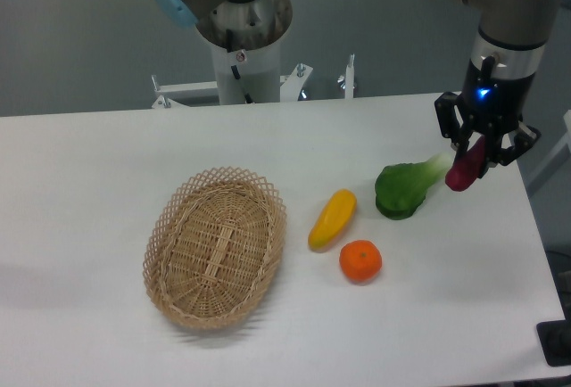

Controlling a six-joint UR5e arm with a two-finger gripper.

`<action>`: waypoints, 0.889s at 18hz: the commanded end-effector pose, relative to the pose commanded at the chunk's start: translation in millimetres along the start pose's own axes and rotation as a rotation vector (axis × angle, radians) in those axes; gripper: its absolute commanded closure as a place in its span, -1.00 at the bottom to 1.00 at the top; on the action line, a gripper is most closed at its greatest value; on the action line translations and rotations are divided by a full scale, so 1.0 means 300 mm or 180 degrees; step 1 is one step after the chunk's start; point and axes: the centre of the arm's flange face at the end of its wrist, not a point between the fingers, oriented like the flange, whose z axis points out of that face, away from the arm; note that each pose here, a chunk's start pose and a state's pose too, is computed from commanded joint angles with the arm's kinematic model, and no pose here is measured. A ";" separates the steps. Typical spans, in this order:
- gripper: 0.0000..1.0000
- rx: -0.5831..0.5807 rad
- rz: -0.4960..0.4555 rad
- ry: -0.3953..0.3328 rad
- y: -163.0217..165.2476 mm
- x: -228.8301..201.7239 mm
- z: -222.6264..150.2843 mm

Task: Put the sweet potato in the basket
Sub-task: 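Lift the purple sweet potato in the gripper above the bok choy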

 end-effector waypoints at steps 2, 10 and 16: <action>0.44 0.0014 0.0007 -0.0011 -0.013 0.032 -0.023; 0.40 0.0048 -0.0364 0.0185 -0.146 0.208 0.032; 0.41 0.0035 -0.0752 0.0327 -0.330 0.345 0.092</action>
